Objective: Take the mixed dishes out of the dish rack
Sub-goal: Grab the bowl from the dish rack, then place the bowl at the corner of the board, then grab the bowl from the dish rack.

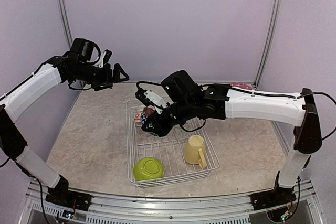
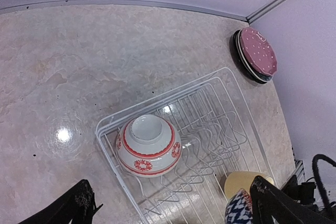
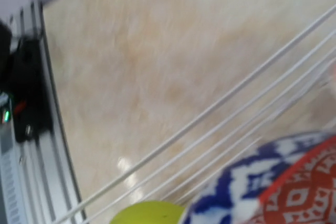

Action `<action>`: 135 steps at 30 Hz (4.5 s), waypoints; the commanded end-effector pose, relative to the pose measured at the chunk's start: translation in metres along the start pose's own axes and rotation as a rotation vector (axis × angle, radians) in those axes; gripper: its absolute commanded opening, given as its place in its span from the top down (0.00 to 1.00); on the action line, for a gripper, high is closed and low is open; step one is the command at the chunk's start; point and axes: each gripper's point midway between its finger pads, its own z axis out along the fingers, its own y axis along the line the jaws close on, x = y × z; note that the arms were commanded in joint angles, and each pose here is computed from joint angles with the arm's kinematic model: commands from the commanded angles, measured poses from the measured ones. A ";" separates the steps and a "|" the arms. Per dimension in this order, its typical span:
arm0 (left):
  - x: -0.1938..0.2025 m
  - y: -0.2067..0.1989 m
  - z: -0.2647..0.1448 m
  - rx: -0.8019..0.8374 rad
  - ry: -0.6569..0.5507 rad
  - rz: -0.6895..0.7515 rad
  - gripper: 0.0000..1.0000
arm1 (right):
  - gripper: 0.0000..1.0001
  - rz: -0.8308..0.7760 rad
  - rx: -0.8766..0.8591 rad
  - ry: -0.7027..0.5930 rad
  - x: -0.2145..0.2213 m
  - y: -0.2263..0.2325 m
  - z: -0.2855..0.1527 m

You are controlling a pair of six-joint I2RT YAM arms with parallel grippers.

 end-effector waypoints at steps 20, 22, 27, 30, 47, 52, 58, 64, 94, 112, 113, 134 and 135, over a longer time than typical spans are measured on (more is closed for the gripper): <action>-0.002 -0.003 -0.004 0.027 -0.005 -0.014 0.01 | 1.00 0.629 0.972 -0.295 0.112 -0.204 -0.235; -0.003 -0.003 -0.005 0.028 -0.007 -0.015 0.01 | 1.00 0.698 1.030 -0.244 0.140 -0.217 -0.242; -0.002 -0.004 -0.004 0.031 -0.005 -0.015 0.01 | 1.00 0.852 1.139 -0.163 0.202 -0.249 -0.256; -0.003 -0.004 -0.005 0.031 -0.007 -0.015 0.01 | 1.00 0.903 1.131 -0.133 0.228 -0.261 -0.252; -0.003 -0.009 -0.008 0.049 -0.007 -0.012 0.01 | 1.00 0.948 1.176 0.049 0.270 -0.322 -0.250; 0.001 -0.012 -0.005 0.057 0.010 -0.011 0.01 | 0.95 0.946 1.171 0.067 0.274 -0.334 -0.247; 0.003 -0.011 0.000 0.053 0.025 -0.009 0.01 | 0.90 0.936 1.195 0.112 0.279 -0.349 -0.245; 0.006 -0.009 0.005 0.051 0.041 -0.014 0.01 | 0.81 0.921 1.170 0.143 0.281 -0.352 -0.238; 0.059 -0.009 0.065 -0.133 0.248 0.203 0.01 | 0.04 0.844 0.877 -0.142 0.223 -0.272 -0.248; 0.086 -0.020 0.123 -0.244 0.456 0.364 0.01 | 0.04 0.762 0.848 -0.184 0.221 -0.255 -0.256; 0.087 -0.018 0.128 -0.255 0.463 0.371 0.01 | 0.03 0.759 0.847 -0.182 0.221 -0.254 -0.256; 0.096 -0.008 0.167 -0.353 0.509 0.594 0.01 | 0.03 0.745 0.839 -0.157 0.222 -0.254 -0.254; 0.097 -0.007 0.168 -0.359 0.510 0.597 0.01 | 0.03 0.744 0.838 -0.156 0.221 -0.254 -0.254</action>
